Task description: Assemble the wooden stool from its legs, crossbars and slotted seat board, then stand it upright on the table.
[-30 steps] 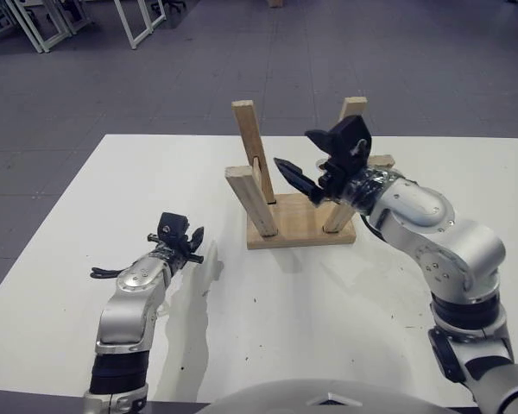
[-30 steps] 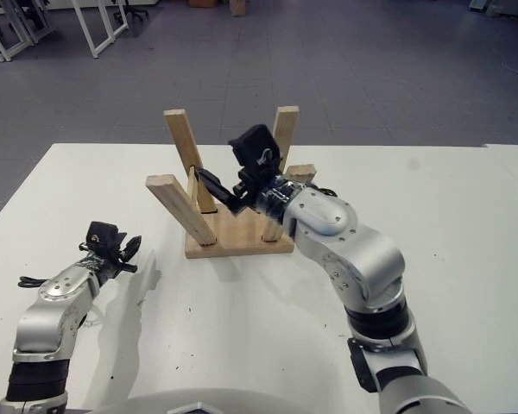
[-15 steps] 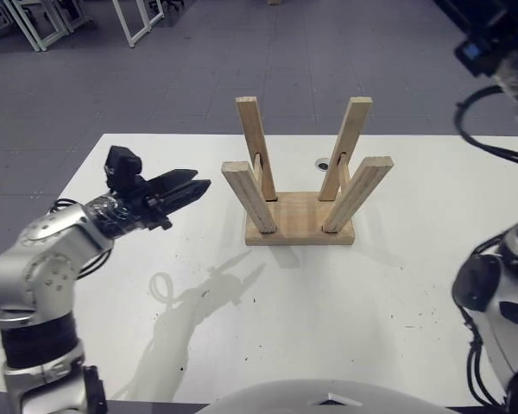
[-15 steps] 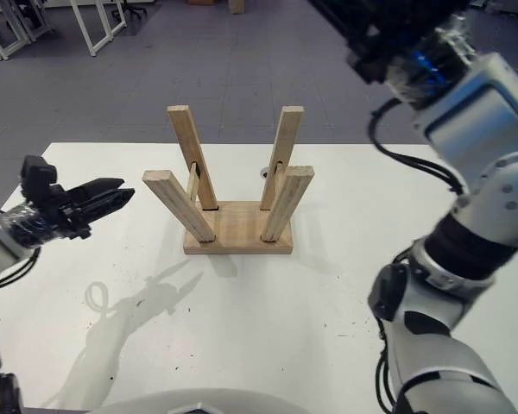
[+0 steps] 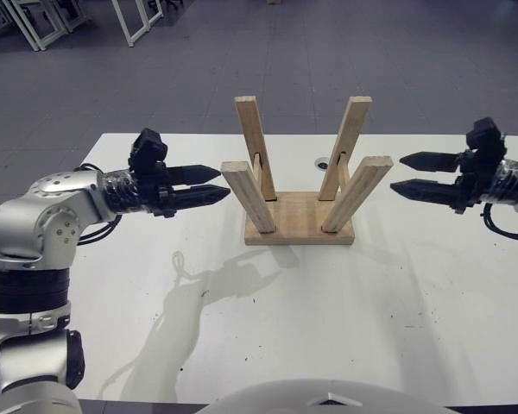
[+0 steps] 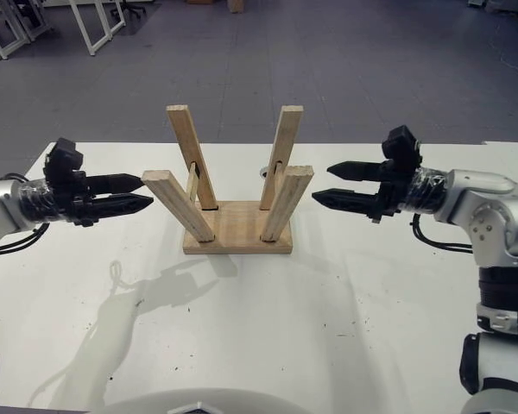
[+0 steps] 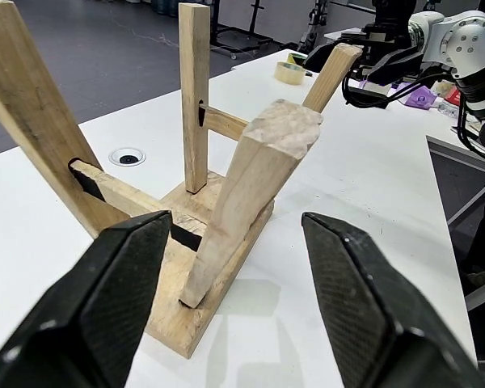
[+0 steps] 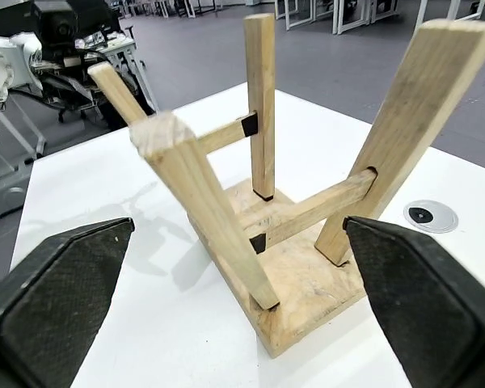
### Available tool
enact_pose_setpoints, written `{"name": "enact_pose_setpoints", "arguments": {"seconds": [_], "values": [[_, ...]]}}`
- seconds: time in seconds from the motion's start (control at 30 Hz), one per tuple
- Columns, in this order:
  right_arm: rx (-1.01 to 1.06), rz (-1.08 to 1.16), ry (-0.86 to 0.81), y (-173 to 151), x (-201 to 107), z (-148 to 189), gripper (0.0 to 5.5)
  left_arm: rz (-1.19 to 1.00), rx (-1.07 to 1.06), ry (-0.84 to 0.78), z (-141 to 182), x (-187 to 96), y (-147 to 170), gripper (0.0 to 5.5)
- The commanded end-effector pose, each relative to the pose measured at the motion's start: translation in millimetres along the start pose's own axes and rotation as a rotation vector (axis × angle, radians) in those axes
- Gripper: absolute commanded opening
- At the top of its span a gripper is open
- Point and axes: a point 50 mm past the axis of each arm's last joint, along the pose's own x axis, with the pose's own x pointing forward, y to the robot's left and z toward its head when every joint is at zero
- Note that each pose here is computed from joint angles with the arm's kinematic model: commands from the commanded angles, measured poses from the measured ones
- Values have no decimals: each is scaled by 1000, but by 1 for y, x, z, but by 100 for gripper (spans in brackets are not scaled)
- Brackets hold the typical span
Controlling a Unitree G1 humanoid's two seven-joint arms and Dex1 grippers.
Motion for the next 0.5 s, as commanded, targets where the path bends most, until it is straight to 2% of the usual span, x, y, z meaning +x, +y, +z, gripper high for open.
{"name": "enact_pose_setpoints", "arguments": {"seconds": [0.03, 0.27, 0.4, 0.5], "values": [[-33, 69, 5, 4, 27, -6, 479, -17, 19, 2, -1, 15, 0, 299], [-53, 163, 25, 13, 69, -17, 479, -54, 32, -12, -3, 38, 1, 299], [-9, 236, 58, 25, 69, -21, 392, -130, -20, -27, -6, 36, -4, 221], [105, 342, 59, 41, 64, -15, 342, -221, -83, 43, -15, 23, -17, 191]]}}
